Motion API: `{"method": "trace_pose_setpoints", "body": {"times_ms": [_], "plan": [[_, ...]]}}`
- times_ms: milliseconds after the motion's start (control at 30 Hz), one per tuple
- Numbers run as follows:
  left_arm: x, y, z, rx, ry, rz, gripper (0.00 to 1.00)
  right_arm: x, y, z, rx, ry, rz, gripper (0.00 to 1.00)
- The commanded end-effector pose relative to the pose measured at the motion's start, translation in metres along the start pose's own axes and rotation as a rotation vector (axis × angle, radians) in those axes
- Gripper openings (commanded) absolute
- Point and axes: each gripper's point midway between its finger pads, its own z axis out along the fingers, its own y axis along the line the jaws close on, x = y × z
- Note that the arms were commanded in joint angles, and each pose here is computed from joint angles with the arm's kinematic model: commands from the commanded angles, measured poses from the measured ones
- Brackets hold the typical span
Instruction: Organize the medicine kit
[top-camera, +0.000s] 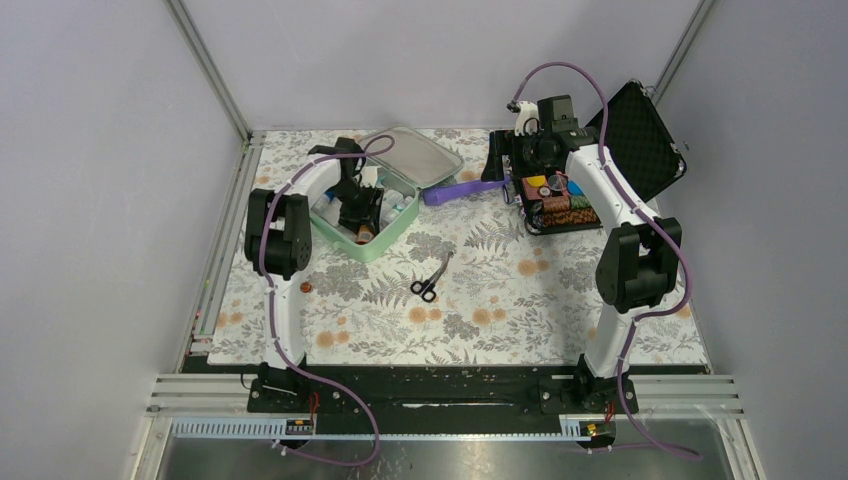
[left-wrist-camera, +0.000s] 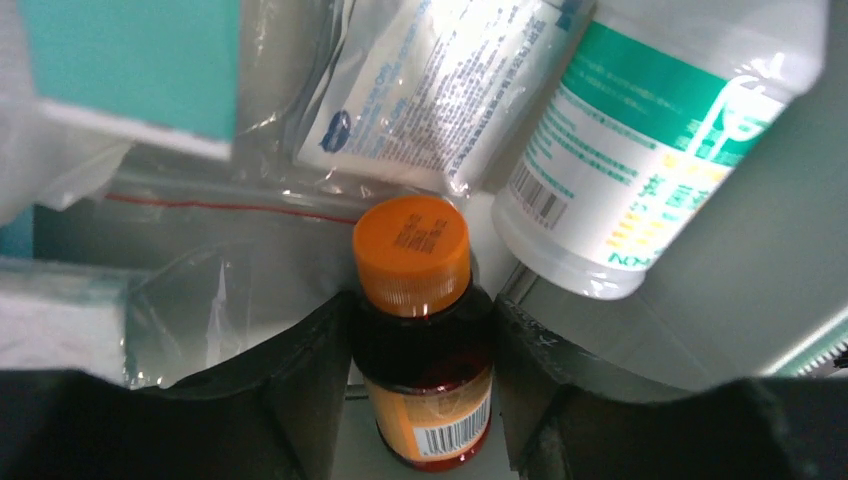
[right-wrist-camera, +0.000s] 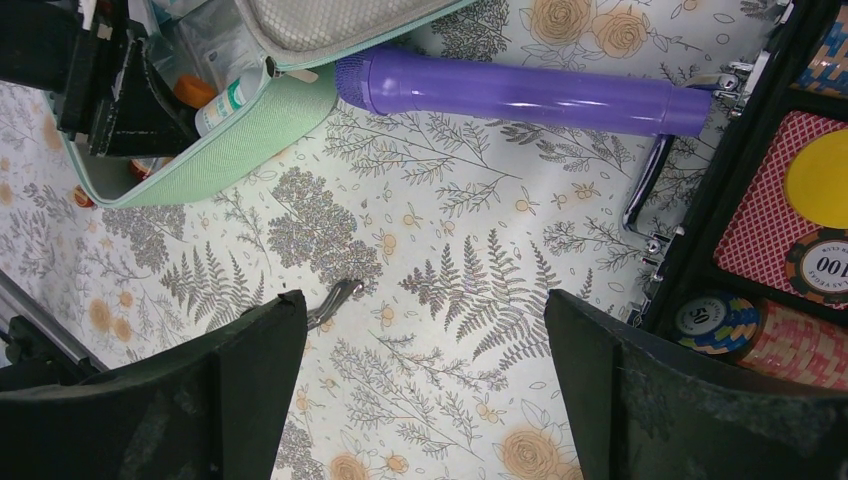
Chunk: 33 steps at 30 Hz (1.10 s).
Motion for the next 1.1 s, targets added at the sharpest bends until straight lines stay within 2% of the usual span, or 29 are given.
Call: {"method": "trace_pose_setpoints", "body": {"times_ms": [0,167,300,367,467,667,1067], "plan": [[-0.003,-0.002,0.001,0.02,0.005,0.014,0.45,-0.004,0.004,-0.004,0.003,-0.012,-0.039,0.95],[-0.016,-0.003,-0.026,0.016,-0.071,0.029,0.27,-0.004,0.002,-0.005,0.011,-0.009,-0.043,0.96],[-0.033,-0.013,-0.062,0.049,-0.197,0.086,0.2,-0.001,0.002,-0.004,0.011,-0.004,-0.04,0.96],[-0.032,-0.019,-0.07,0.077,-0.216,0.15,0.17,-0.001,0.002,-0.003,0.01,-0.001,-0.038,0.96],[-0.023,-0.022,-0.07,0.109,-0.181,0.241,0.15,-0.001,0.003,-0.002,0.007,0.0,-0.038,0.96],[-0.003,-0.03,-0.056,0.218,-0.05,0.27,0.14,-0.001,0.002,-0.002,0.008,0.0,-0.041,0.96],[0.016,-0.041,-0.036,0.323,0.024,0.338,0.15,0.001,0.001,-0.002,0.013,0.003,-0.046,0.96]]}}
